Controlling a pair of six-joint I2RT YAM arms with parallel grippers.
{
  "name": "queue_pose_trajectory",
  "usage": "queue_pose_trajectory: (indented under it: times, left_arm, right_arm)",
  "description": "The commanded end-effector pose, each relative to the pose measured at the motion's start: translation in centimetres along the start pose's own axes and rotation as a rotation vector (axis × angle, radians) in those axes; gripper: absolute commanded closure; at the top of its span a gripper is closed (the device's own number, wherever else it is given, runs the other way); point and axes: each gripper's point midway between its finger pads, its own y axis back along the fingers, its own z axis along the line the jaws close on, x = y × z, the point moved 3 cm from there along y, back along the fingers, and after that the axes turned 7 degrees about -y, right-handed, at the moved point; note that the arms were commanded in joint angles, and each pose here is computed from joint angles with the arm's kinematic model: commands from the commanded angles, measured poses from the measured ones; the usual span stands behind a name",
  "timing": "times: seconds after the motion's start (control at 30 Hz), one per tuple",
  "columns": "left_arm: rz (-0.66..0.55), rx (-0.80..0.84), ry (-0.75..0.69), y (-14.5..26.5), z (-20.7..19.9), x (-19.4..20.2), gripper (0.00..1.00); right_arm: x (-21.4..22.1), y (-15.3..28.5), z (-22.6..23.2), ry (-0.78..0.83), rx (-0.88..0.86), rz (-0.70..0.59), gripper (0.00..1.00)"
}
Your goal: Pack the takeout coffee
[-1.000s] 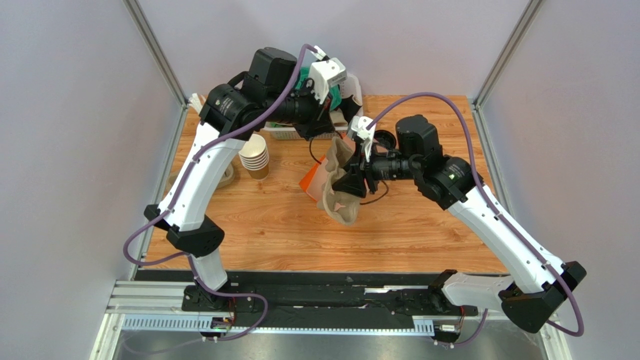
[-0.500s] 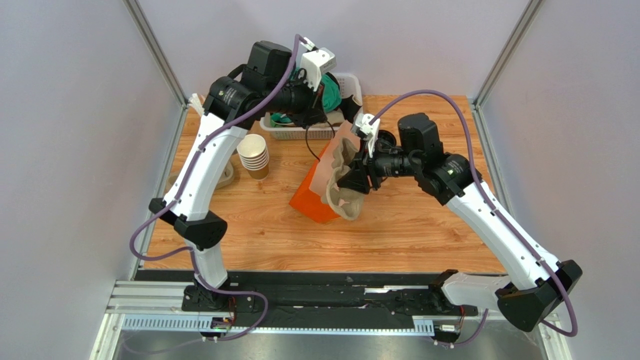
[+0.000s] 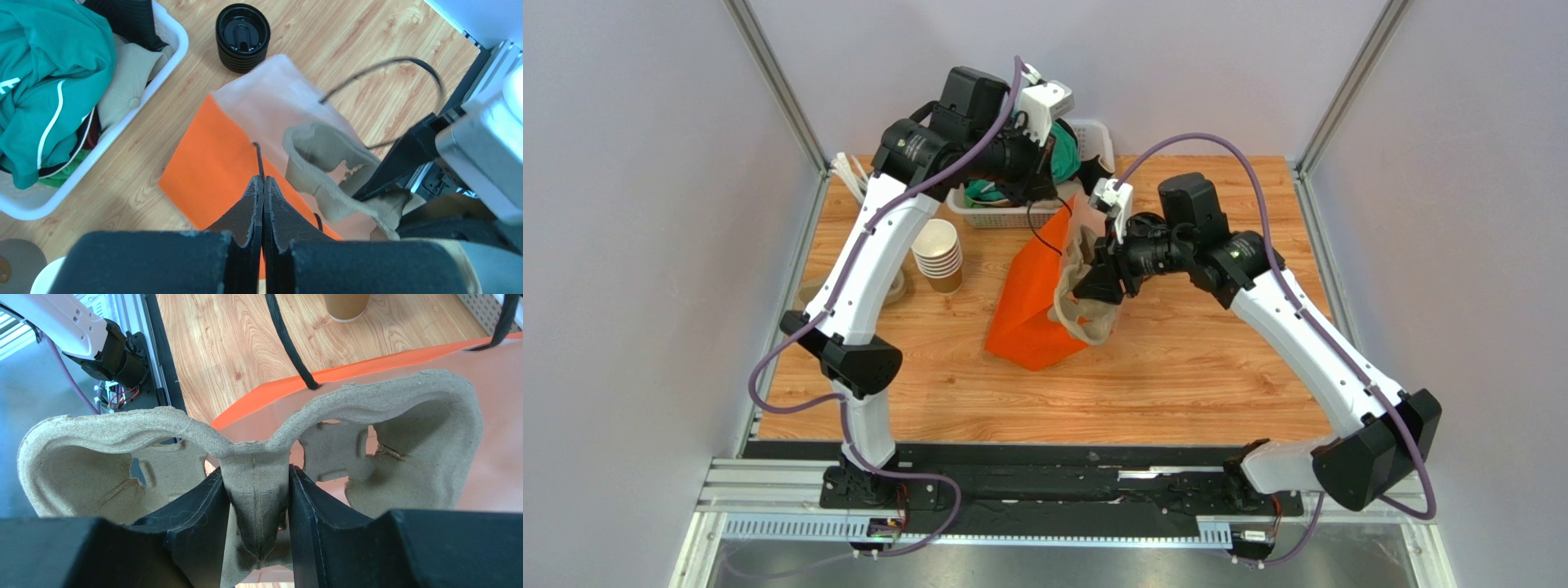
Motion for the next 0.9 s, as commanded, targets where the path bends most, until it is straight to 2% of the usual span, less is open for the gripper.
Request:
queue_pose_trajectory:
  times: [0.0, 0.17, 0.2, 0.23, 0.27, 0.47, 0.87]
  left_arm:
    - [-0.063, -0.014, 0.018, 2.3, 0.7, -1.0, 0.99]
    - [-0.095, -0.016, 0.019, 3.6, 0.9, -0.8, 0.99]
    - [-0.069, -0.011, 0.035, 2.8, 1.1, 0.4, 0.98]
    - [-0.120, -0.026, 0.014, 3.7, 1.1, -0.3, 0.98]
    - [-0.122, -0.029, 0.012, 3.7, 1.2, -0.1, 0.97]
    - [-0.065, -0.021, 0.031, 3.1, 1.2, 2.1, 0.97]
    - [-0.127, -0.240, 0.030, 5.4, 4.7, 3.0, 0.89]
  right_arm:
    - [-2.1, 1.1, 1.1, 0.077, -0.088, -0.018, 0.59]
    - [-3.3, 1.6, 2.5, 0.111, -0.171, -0.009, 0.59]
    - [-3.6, 1.7, 2.9, 0.115, -0.193, -0.013, 0.58]
    - [-4.0, 1.8, 3.1, 0.124, -0.202, -0.023, 0.58]
    - [-4.6, 2.1, 3.4, 0.139, -0.208, -0.036, 0.58]
    - [-5.7, 1.5, 3.0, 0.148, -0.230, -0.018, 0.57]
    - [-7.4, -0.1, 1.8, 0.109, -0.243, -0.007, 0.58]
